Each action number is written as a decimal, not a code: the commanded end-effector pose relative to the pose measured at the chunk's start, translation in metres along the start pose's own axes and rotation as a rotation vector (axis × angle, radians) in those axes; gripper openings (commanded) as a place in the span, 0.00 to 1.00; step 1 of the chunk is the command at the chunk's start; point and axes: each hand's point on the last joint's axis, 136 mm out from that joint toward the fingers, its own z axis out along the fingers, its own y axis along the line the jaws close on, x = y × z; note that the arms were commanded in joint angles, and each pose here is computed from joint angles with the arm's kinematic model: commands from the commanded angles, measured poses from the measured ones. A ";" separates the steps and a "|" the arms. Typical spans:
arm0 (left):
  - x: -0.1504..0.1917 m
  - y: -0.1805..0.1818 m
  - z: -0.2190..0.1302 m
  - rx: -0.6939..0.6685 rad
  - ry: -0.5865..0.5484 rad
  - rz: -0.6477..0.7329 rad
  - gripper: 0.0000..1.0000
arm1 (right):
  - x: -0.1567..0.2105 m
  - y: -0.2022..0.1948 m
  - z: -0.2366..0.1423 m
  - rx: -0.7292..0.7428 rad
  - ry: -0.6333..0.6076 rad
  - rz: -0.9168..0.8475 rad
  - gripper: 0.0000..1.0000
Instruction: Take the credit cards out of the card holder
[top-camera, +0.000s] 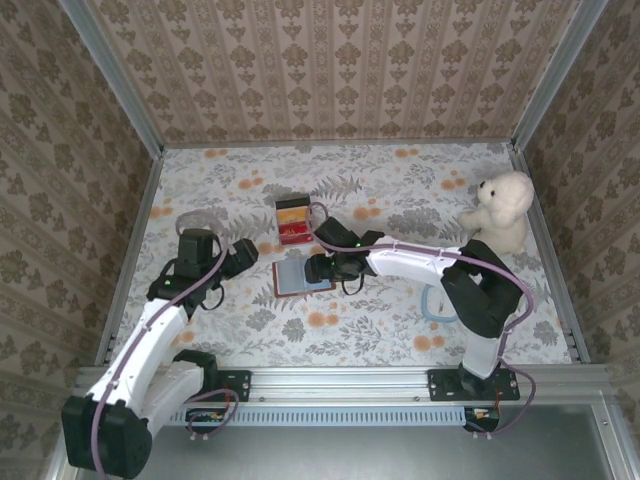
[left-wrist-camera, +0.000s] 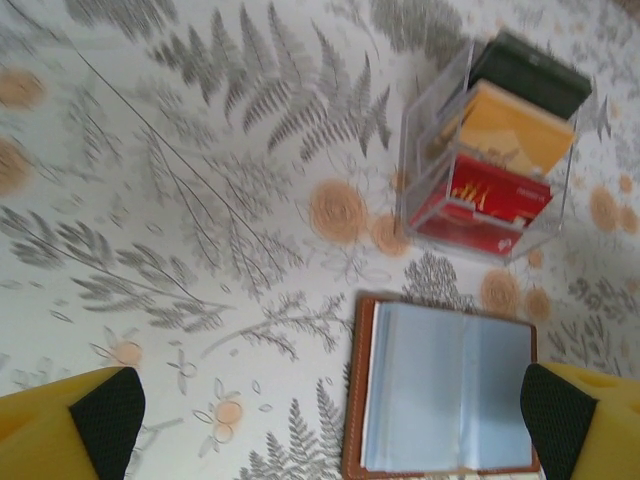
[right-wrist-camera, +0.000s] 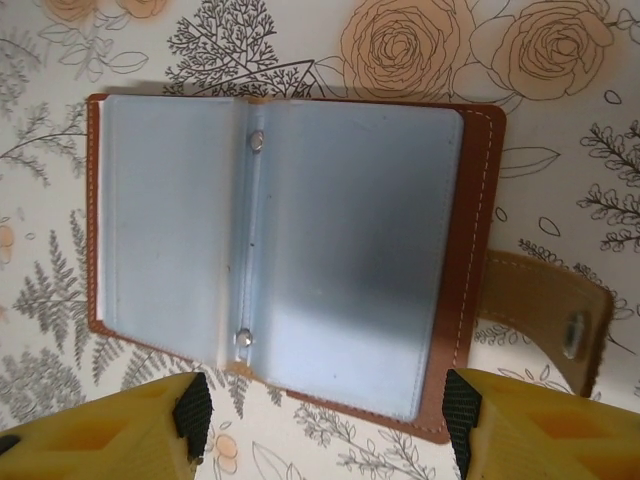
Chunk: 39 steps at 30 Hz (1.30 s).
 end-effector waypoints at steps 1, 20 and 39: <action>0.012 -0.018 0.013 0.116 0.062 -0.073 0.97 | 0.005 -0.011 0.007 0.109 0.028 -0.021 0.69; 0.073 -0.040 0.066 0.175 0.333 -0.108 0.39 | 0.005 -0.016 0.030 0.200 0.116 -0.029 0.60; 0.096 -0.018 0.088 0.015 0.359 -0.131 0.26 | 0.030 -0.025 0.042 0.193 0.185 0.020 0.51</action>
